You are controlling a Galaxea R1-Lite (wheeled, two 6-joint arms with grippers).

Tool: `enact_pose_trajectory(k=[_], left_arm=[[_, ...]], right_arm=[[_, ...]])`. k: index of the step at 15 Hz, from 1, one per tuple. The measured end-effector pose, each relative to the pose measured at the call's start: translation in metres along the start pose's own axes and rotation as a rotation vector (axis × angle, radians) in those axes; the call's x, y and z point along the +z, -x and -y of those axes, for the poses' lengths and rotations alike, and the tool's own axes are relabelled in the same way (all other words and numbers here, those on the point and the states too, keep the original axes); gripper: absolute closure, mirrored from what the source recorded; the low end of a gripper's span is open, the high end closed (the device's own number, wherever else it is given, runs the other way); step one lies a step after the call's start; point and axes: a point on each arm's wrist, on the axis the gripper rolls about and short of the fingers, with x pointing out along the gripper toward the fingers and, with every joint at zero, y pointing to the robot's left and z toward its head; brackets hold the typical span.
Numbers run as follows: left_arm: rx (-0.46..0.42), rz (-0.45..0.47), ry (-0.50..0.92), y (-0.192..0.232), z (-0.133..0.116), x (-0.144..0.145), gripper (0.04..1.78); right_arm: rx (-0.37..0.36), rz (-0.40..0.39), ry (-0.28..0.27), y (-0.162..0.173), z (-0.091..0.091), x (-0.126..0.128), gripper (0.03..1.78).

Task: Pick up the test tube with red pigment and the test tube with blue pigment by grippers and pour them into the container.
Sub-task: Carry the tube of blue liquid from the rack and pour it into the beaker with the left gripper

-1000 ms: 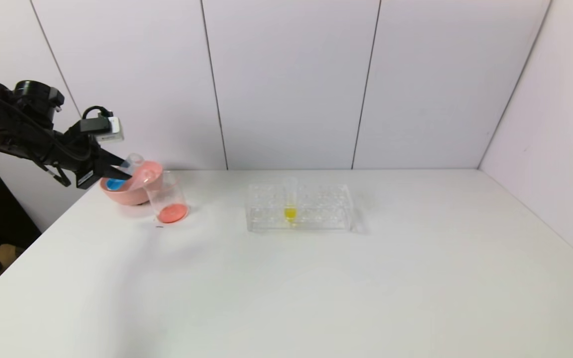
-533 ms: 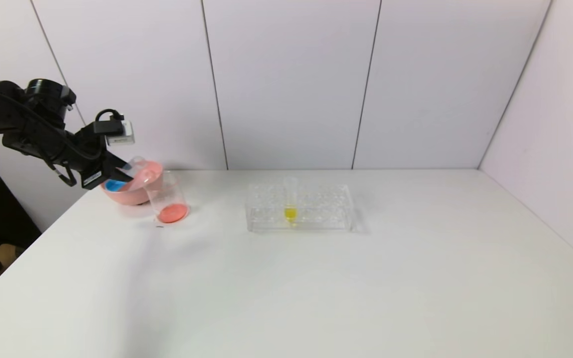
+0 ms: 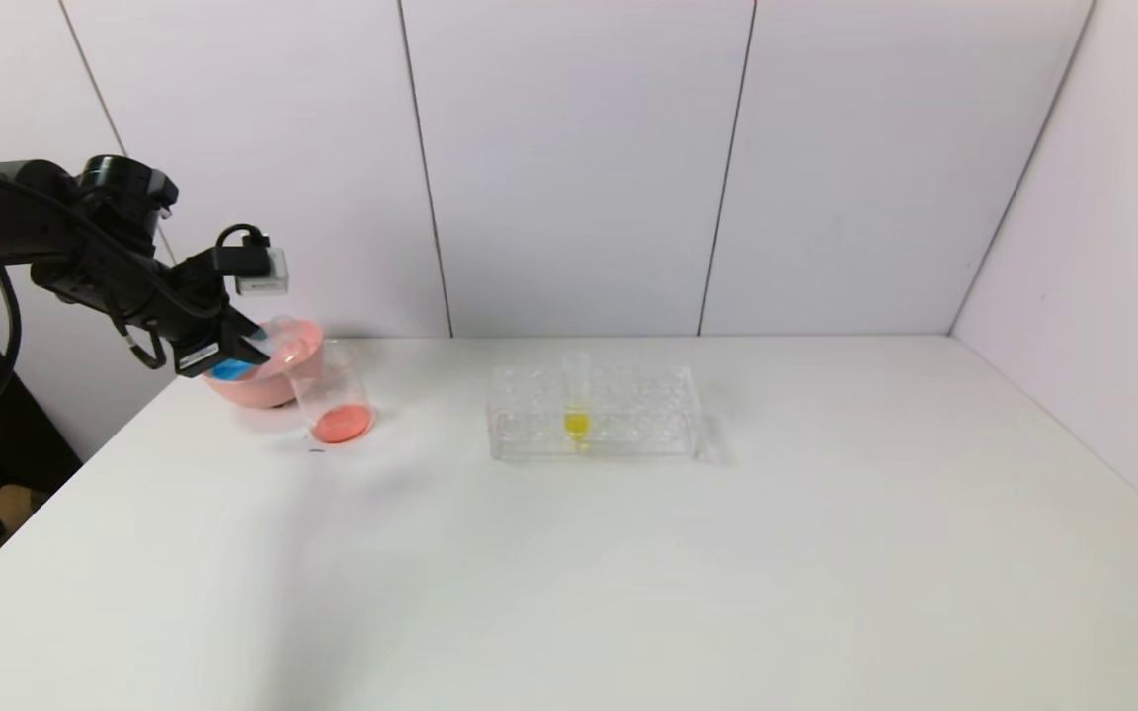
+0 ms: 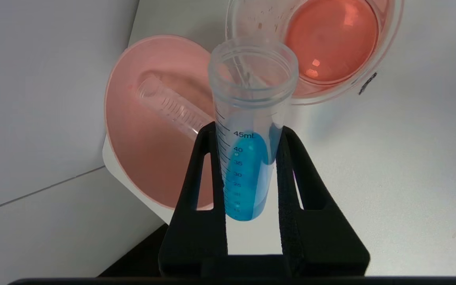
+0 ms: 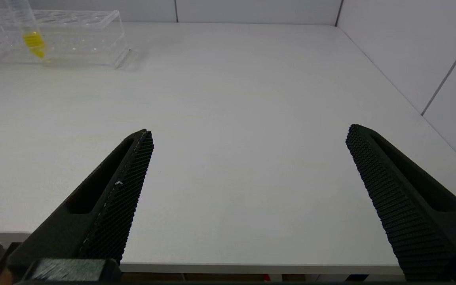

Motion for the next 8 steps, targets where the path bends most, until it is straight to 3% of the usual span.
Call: enact_pose_trajectory(k=[4, 8], left_arm=[[0.019, -0.073, -0.029, -0.002, 0.003, 0.009, 1.44], [0.018, -0.07, -0.065, -0.001, 0.005, 0.014, 1.44]], right_arm=[[0.0, 0.0, 0.0, 0.0, 0.0, 0.0, 0.04], [0.0, 0.0, 0.0, 0.0, 0.0, 0.0, 0.04]])
